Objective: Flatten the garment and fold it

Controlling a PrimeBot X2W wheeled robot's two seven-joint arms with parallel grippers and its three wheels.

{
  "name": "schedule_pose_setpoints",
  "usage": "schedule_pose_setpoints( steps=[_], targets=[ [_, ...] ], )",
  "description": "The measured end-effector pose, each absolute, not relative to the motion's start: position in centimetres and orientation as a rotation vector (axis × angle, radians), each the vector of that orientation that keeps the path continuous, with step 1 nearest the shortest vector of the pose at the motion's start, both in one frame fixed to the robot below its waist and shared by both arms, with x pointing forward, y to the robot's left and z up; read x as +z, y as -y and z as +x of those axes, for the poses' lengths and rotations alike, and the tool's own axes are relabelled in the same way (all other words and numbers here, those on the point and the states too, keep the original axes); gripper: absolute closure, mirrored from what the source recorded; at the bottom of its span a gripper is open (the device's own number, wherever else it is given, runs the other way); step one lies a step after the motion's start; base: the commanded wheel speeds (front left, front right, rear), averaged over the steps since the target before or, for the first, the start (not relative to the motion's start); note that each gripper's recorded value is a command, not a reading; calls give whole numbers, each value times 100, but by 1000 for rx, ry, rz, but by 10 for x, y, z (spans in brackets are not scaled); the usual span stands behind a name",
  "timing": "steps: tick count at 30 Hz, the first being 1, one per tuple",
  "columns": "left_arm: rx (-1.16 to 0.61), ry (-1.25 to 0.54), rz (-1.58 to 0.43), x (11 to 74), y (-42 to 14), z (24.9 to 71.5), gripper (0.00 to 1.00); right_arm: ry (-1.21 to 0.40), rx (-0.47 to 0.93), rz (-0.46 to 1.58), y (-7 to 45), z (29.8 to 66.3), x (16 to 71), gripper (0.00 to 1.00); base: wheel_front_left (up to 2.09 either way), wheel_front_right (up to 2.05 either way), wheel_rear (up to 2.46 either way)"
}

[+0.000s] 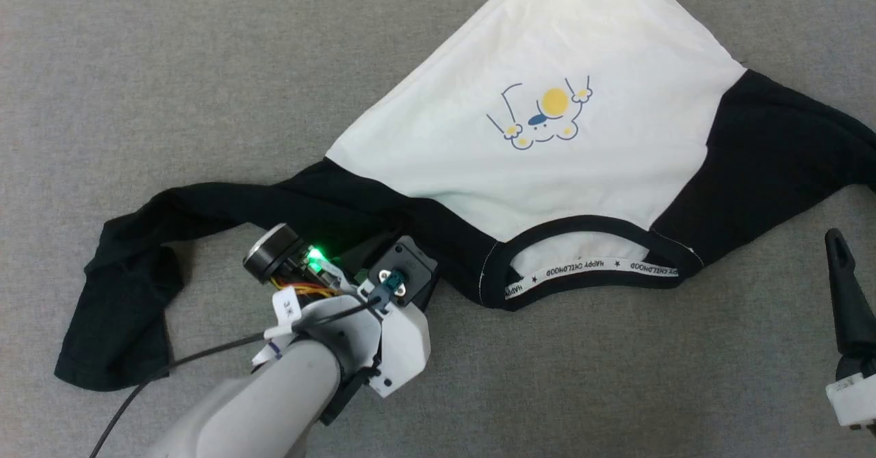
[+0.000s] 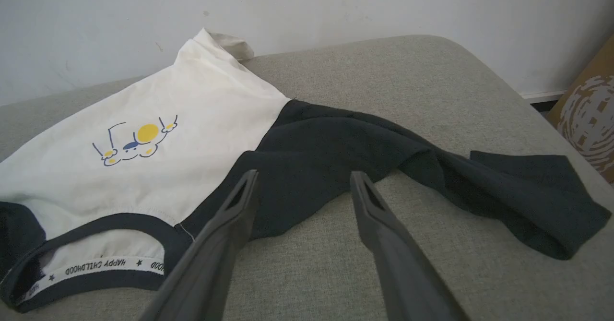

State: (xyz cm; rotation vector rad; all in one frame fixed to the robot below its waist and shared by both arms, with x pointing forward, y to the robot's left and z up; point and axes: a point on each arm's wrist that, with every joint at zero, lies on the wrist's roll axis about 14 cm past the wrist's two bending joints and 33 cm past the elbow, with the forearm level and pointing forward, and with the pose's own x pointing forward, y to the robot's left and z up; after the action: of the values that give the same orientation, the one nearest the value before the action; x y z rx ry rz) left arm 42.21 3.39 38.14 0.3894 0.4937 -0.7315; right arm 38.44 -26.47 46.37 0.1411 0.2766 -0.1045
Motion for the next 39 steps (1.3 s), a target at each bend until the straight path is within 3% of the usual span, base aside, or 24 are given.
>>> schedule_pose_setpoints(
  steps=[1, 2, 3, 12, 21, 39],
  targets=[
    [-737, -501, 384, 379, -32, 423, 0, -276, -106, 141, 266, 385, 464, 0, 0, 0, 0],
    [-740, -504, 378, 378, -30, 424, 82, -275, -107, 140, 266, 386, 464, 0, 0, 0, 0],
    [-741, -506, 368, 378, -29, 425, 100, -275, -107, 140, 267, 386, 464, 0, 0, 0, 0],
    [-590, -439, 183, 392, -40, 426, 100, -288, -88, 136, 268, 383, 468, 0, 0, 0, 0],
    [-518, -380, 116, 415, -53, 414, 100, -566, 14, 144, 256, 372, 429, 0, 0, 0, 0],
    [-518, -425, 75, 395, -46, 416, 100, -704, 100, 118, 242, 414, 378, 0, 0, 0, 0]
  ],
)
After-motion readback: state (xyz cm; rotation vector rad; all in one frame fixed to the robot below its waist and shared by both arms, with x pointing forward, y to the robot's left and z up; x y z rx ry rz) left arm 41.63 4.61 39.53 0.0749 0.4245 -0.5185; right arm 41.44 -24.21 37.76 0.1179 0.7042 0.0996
